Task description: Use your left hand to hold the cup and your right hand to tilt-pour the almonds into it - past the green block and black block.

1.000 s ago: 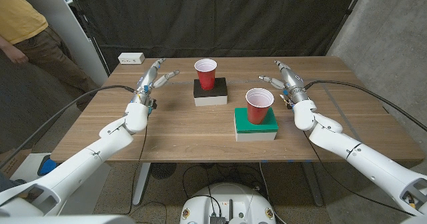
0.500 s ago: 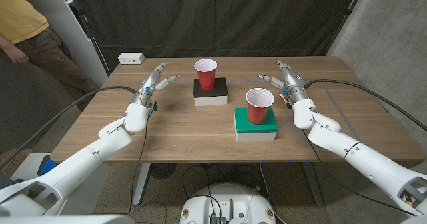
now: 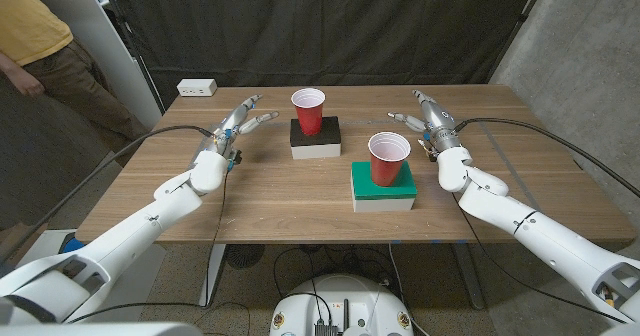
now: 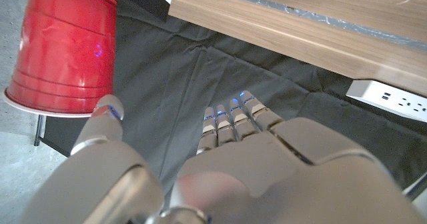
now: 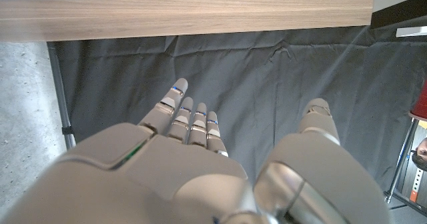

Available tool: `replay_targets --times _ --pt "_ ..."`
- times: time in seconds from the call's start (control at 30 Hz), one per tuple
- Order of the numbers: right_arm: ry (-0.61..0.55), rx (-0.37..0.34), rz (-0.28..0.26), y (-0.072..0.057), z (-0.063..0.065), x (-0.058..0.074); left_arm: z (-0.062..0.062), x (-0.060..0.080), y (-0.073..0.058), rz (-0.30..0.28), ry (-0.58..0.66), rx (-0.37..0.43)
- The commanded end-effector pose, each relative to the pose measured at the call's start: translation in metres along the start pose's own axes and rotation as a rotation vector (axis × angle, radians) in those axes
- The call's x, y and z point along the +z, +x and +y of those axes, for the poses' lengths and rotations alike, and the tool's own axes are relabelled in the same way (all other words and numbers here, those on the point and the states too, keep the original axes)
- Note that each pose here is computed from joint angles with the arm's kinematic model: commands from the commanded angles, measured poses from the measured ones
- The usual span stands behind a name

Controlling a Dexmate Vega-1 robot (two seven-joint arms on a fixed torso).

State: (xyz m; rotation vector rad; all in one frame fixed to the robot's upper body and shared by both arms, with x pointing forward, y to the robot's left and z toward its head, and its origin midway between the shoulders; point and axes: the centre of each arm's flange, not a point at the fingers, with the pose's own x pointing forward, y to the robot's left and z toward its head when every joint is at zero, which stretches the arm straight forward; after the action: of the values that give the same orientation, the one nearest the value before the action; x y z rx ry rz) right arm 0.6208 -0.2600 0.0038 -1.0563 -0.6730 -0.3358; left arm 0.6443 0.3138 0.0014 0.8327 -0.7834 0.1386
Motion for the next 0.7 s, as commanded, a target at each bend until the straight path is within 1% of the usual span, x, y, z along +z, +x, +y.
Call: replay_targets --times 0.03,0.37,0.53,0.7 --pt "-0.003 0.005 0.014 0.002 0.000 -0.002 -0.020 0.010 0.012 -0.048 0.011 -0.094" --pt "-0.002 -0.007 0.023 -0.001 0.000 -0.004 -0.033 0.019 0.017 -0.077 0.018 -0.162" --pt "0.000 -0.006 0.028 -0.003 0.001 -0.005 -0.037 0.022 0.018 -0.097 -0.006 -0.203" --pt "-0.002 -0.002 0.032 -0.006 0.003 -0.005 -0.039 0.026 0.017 -0.121 -0.017 -0.211"
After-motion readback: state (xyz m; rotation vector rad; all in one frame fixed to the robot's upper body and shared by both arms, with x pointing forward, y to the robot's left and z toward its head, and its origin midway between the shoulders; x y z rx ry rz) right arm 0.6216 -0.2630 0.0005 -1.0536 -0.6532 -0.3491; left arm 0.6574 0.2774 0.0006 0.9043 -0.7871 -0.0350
